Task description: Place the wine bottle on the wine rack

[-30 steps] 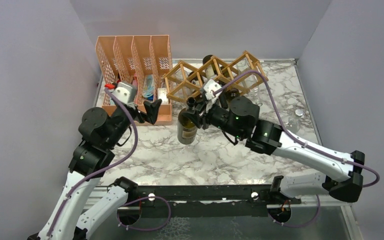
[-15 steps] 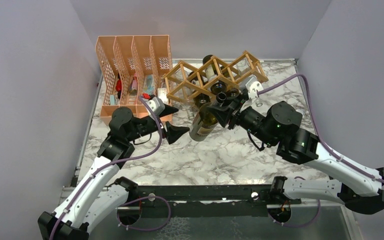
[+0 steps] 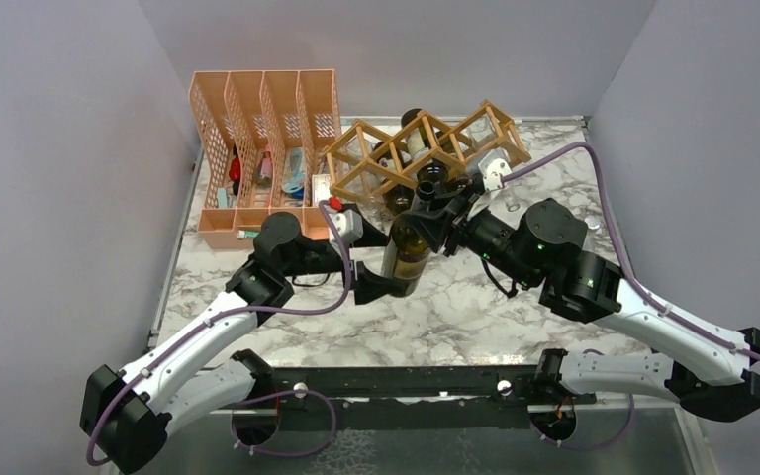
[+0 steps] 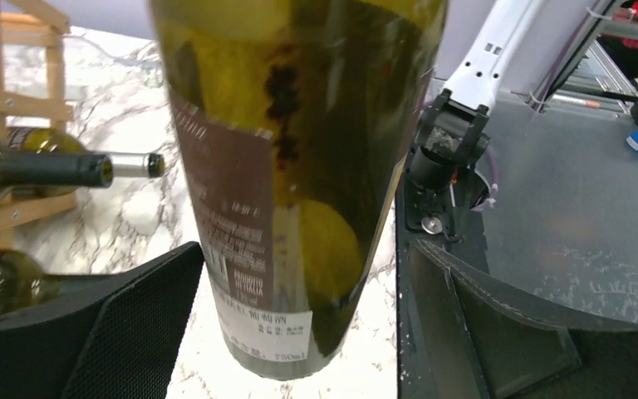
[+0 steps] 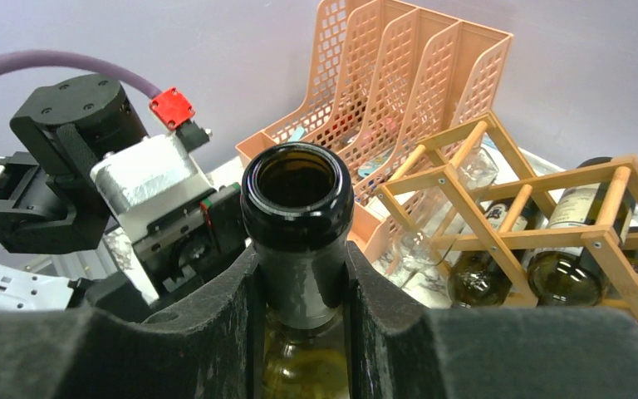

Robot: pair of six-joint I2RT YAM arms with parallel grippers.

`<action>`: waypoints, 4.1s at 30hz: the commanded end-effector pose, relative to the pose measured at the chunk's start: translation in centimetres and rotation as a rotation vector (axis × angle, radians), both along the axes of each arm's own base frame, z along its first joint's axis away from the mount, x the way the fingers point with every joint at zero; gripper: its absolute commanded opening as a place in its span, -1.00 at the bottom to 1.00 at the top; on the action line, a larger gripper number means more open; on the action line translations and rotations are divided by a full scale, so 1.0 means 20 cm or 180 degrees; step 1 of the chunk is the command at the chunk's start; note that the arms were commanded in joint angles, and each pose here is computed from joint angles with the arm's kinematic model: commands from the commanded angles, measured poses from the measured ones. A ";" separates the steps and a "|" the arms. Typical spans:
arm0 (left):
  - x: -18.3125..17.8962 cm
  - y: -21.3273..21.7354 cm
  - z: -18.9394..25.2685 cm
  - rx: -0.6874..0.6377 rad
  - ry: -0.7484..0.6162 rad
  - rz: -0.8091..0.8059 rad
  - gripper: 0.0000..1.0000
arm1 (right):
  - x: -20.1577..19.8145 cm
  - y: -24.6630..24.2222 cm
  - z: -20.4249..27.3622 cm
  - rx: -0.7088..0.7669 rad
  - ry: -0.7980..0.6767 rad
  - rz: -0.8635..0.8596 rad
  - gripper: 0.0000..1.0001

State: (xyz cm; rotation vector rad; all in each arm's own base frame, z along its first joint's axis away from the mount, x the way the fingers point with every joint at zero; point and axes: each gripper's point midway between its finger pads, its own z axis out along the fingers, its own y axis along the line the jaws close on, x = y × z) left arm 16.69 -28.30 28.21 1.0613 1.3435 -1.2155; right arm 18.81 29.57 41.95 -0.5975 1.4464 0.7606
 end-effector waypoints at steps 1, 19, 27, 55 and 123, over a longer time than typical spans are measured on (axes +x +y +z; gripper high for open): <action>-0.03 -0.07 0.09 -0.0113 -0.0540 -0.0002 0.98 | -0.09 -0.02 0.37 0.0738 -0.0289 0.0253 -0.98; 0.10 -0.13 0.09 -0.0239 -0.0381 0.0374 0.98 | -0.25 -0.02 0.40 0.0850 -0.0545 0.0767 -0.98; 0.08 -0.17 0.12 -0.0293 -0.0357 0.0267 0.98 | -0.33 0.00 0.37 0.0798 -0.0686 0.1046 -0.98; 0.41 0.04 0.45 0.0148 -0.2998 0.1441 -1.00 | -0.37 -0.24 0.29 0.0647 -0.0363 0.0807 0.42; 0.51 -0.13 0.63 0.1635 -0.5977 0.0273 -1.00 | -0.02 -0.10 -0.72 -0.0628 0.1490 -0.0616 -0.13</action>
